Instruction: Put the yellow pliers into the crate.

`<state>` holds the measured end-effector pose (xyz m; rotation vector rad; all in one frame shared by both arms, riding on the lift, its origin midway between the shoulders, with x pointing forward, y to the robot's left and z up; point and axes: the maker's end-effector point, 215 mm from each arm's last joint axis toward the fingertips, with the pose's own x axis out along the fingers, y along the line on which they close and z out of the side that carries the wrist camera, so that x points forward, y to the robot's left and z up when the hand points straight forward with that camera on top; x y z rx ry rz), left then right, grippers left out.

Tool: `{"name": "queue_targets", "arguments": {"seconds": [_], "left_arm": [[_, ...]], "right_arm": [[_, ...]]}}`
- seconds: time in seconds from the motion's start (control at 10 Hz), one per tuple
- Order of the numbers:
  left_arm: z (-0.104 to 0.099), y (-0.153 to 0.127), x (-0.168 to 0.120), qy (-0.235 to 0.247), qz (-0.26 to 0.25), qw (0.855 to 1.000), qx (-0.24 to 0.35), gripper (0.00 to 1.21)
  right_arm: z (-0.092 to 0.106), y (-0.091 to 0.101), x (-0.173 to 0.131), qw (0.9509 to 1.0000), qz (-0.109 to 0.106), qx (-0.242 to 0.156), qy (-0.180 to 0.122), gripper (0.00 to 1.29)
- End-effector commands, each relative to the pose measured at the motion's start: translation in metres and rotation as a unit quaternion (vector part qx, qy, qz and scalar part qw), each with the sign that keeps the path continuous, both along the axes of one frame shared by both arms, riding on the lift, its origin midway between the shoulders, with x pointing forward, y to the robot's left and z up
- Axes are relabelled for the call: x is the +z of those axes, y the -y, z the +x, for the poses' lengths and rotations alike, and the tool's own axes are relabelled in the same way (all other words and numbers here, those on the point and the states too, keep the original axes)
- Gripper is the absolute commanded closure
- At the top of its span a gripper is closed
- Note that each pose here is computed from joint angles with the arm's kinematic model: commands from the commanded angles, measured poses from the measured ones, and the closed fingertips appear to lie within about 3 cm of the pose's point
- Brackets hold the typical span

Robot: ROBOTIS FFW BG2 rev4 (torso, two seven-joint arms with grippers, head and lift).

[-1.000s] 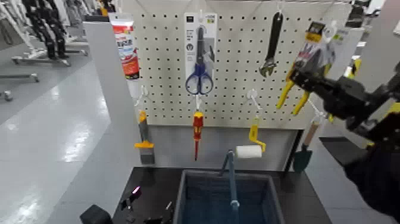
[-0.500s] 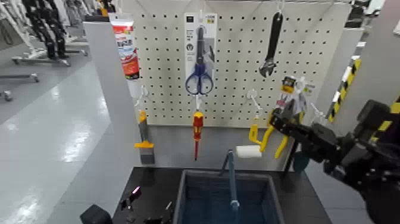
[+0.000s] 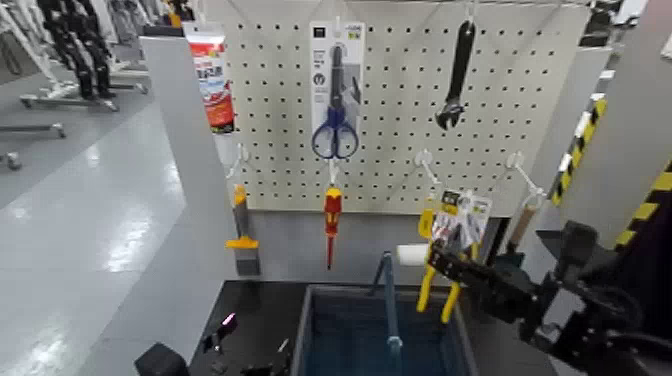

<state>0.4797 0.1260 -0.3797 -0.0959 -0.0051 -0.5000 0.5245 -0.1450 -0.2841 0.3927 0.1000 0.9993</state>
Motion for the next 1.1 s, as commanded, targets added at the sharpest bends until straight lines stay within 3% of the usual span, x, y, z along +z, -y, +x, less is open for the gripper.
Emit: {"name": "queue_targets", "arguments": {"seconds": [0.1,0.5,1.0,1.1], "left_arm": [[0.0,0.001,0.0,0.0,-0.001,1.0,-0.001,0.12],[0.0,0.002,0.0,0.0,-0.001,1.0,-0.002,0.12],[0.0,0.003,0.0,-0.001,-0.002,1.0,-0.002,0.12],[0.001,0.003,0.001,0.0,-0.002,1.0,-0.002,0.12]], "right_arm": [[-0.006,-0.003,-0.046,0.9987,-0.016,0.004,-0.047,1.11],[-0.013,-0.011,-0.103,0.994,-0.026,0.015,-0.105,1.11],[-0.011,-0.012,-0.117,0.9922,-0.046,0.018,-0.114,1.11],[-0.01,-0.014,-0.118,0.9917,-0.049,0.019,-0.117,1.05]]}}
